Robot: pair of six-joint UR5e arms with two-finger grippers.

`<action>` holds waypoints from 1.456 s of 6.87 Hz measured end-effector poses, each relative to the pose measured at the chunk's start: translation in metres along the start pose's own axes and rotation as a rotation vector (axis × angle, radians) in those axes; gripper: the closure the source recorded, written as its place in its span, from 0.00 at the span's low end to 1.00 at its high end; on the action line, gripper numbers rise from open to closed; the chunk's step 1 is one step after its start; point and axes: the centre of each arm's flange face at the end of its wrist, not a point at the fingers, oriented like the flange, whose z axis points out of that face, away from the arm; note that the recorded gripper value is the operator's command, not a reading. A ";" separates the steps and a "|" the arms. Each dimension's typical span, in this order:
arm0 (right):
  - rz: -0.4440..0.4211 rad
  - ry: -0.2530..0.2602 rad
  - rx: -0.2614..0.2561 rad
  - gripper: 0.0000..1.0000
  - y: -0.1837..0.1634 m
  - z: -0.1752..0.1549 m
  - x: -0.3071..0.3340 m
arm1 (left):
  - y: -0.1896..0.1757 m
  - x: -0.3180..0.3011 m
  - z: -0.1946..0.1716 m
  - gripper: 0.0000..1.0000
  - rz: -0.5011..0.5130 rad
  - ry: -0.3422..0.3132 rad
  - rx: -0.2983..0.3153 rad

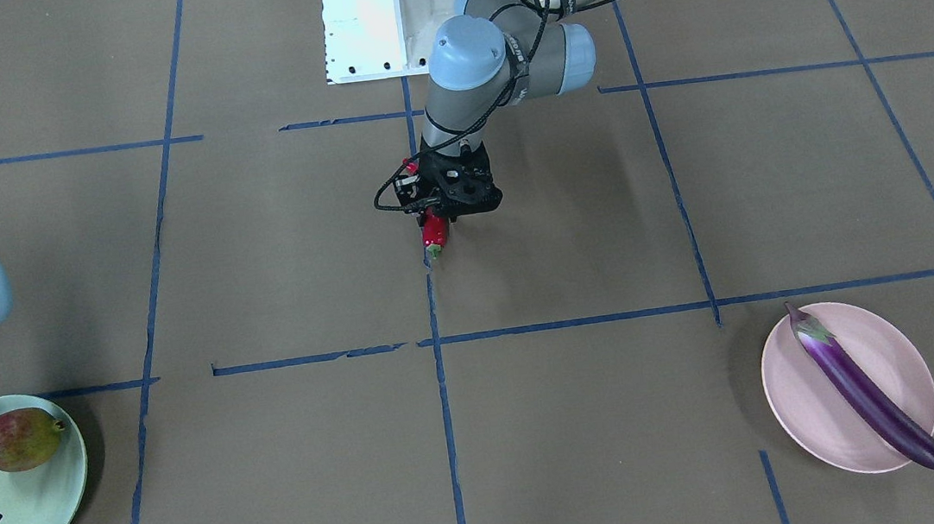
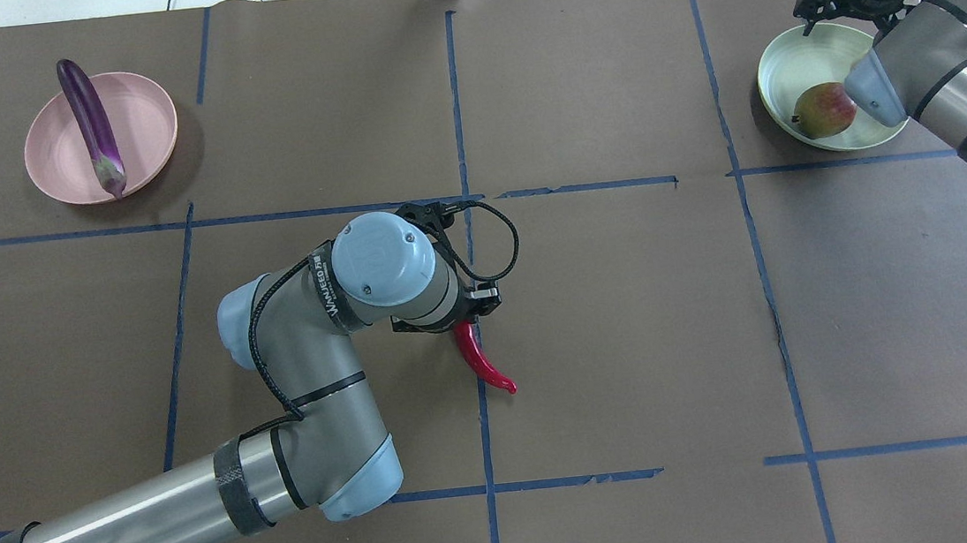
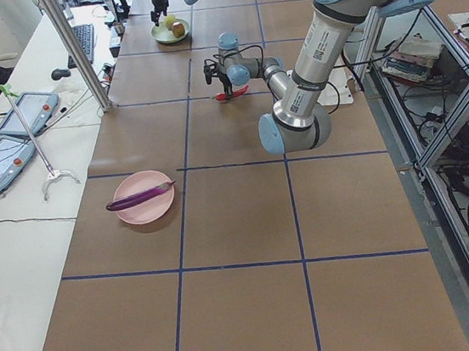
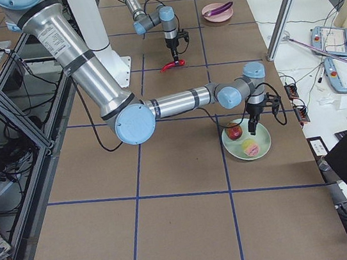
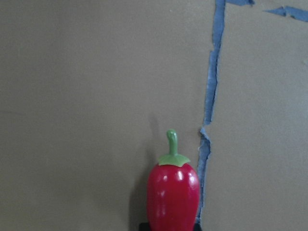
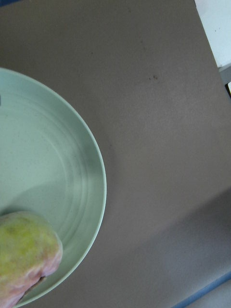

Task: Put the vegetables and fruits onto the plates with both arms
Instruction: 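Grasp the red chili pepper with the left gripper and lift it, then carry the chili to the pink plate and release it beside the eggplant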

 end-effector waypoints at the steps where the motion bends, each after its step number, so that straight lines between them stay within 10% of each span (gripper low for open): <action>1: -0.009 -0.078 -0.034 0.00 0.009 -0.028 0.000 | -0.020 -0.002 -0.026 1.00 -0.011 0.028 0.034; 5: -0.045 -0.289 -0.143 0.00 0.062 -0.112 0.122 | -0.171 -0.147 -0.118 1.00 0.082 -0.051 0.242; 8: -0.148 -0.292 -0.162 0.00 0.137 -0.132 0.227 | -0.292 -0.296 -0.123 1.00 0.107 -0.222 0.166; 10: -0.220 -0.273 -0.174 0.00 0.184 -0.155 0.264 | -0.352 -0.347 -0.116 0.78 0.008 -0.287 0.136</action>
